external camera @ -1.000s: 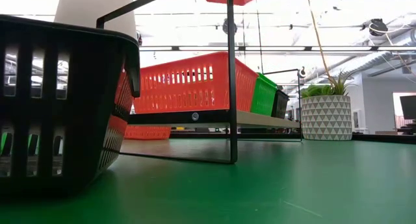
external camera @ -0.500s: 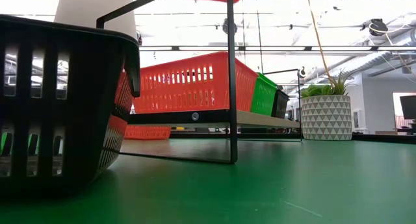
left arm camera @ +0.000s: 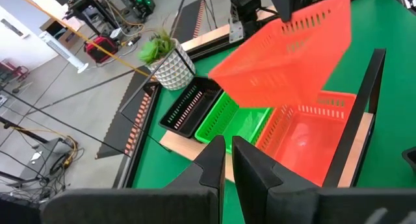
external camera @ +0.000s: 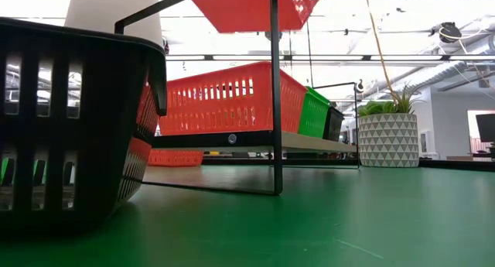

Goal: Stack baskets on shelf by color
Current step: Stack the right orange bin into the orange bin on the shelf

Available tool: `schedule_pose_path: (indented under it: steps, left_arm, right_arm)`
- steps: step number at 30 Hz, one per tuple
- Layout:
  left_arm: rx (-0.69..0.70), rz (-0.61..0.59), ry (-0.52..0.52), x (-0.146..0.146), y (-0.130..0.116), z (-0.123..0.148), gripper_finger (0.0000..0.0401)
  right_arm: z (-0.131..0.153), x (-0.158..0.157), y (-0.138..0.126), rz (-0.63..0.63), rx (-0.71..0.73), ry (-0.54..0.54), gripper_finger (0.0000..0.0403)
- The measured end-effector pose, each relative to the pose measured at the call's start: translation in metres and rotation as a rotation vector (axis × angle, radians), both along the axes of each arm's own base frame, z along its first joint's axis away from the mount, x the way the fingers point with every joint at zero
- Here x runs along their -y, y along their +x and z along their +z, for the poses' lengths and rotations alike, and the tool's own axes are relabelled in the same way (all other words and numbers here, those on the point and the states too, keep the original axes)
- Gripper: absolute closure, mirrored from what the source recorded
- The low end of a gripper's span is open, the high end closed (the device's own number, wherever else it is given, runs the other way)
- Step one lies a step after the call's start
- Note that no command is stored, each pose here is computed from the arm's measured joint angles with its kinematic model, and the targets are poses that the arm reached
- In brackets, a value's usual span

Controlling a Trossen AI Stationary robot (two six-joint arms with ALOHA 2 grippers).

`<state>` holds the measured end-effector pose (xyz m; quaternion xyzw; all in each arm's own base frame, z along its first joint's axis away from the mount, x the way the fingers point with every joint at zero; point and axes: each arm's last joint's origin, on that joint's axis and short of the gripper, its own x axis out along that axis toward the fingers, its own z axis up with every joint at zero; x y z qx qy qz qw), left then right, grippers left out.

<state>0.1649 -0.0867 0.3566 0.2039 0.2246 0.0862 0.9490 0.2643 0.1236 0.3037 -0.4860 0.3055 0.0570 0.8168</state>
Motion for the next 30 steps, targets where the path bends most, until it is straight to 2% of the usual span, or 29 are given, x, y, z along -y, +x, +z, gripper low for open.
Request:
schedule_pose_path:
  steps: [14, 30]
  left_arm:
    - [0.003, 0.002, -0.005, 0.000, 0.000, 0.000, 0.0371]
    - [0.005, 0.005, -0.011, 0.000, 0.000, 0.000, 0.0371]
  right_arm:
    - [-0.032, -0.001, -0.003, 0.054, -0.046, 0.037, 0.0399]
    - [-0.045, -0.002, 0.006, 0.054, -0.068, 0.053, 0.0399]
